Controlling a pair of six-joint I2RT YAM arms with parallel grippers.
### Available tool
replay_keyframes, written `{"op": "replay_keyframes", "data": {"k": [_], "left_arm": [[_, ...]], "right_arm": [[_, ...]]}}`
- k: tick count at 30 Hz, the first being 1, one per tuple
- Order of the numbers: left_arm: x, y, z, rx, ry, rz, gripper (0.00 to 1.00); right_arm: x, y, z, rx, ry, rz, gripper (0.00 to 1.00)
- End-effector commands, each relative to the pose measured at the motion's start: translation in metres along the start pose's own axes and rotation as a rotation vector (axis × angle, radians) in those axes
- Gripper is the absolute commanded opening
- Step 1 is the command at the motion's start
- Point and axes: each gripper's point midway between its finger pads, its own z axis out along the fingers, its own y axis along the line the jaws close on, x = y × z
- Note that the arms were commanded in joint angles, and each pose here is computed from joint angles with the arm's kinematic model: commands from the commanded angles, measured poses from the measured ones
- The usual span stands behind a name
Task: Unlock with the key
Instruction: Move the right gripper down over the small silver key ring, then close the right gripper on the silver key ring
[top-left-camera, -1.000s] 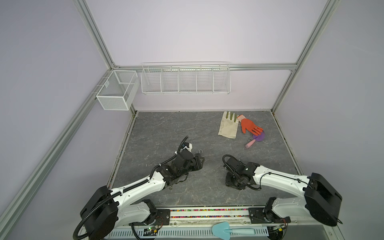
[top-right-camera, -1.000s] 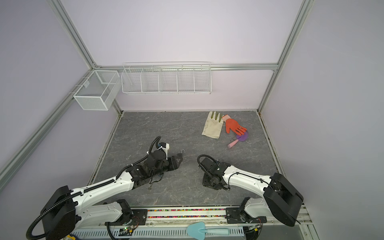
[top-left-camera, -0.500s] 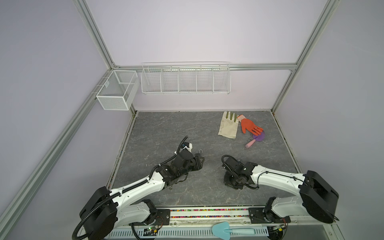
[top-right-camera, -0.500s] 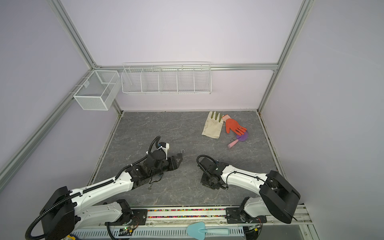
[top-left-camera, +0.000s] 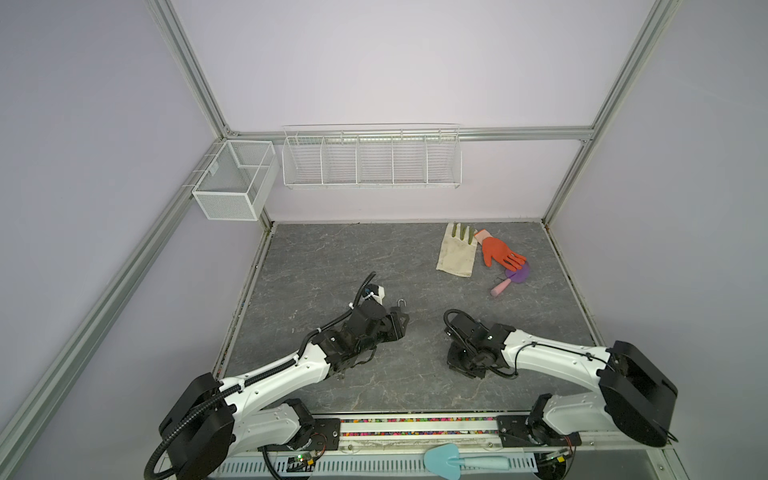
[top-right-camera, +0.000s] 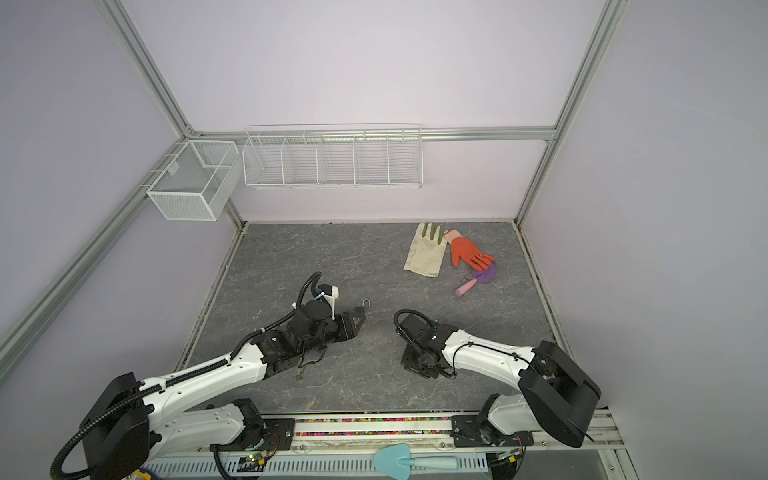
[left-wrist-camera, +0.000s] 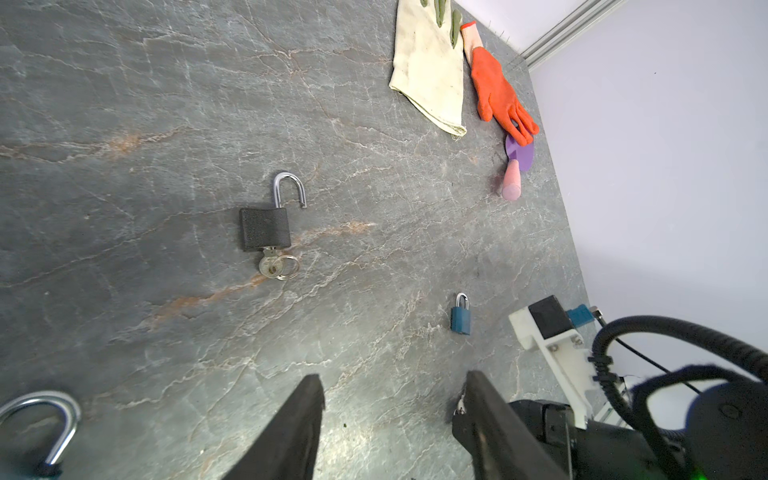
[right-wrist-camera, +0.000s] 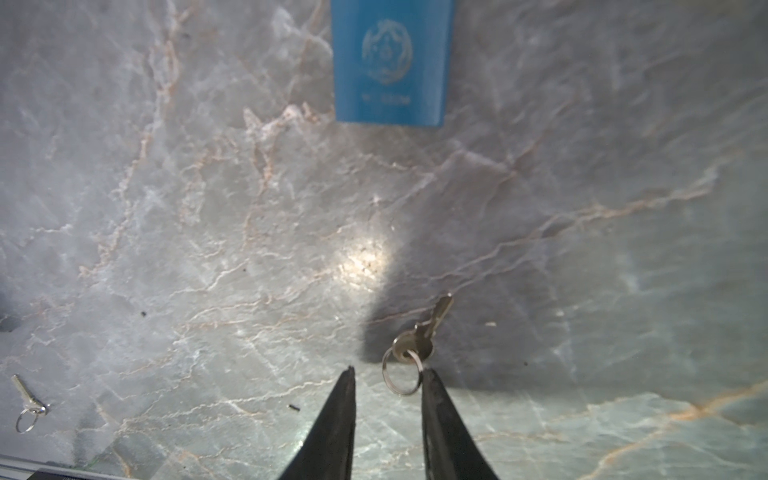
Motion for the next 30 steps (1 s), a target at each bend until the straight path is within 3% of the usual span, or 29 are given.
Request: {"op": "replay_keyframes", "data": {"k": [1,30], "left_arm": [[-0.008,-0.008,-0.003,0.011,-0.019,0.010,0.55],[-0.007,-0.007,-0.002,0.005,-0.018,0.016,0.55]], "right_arm": [[-0.003,-0.008,0.003,0.029,-0.011,0.056,0.30],[-0.013,-0.006,0.008,0.066,-0.035,0.049,0.22]]}}
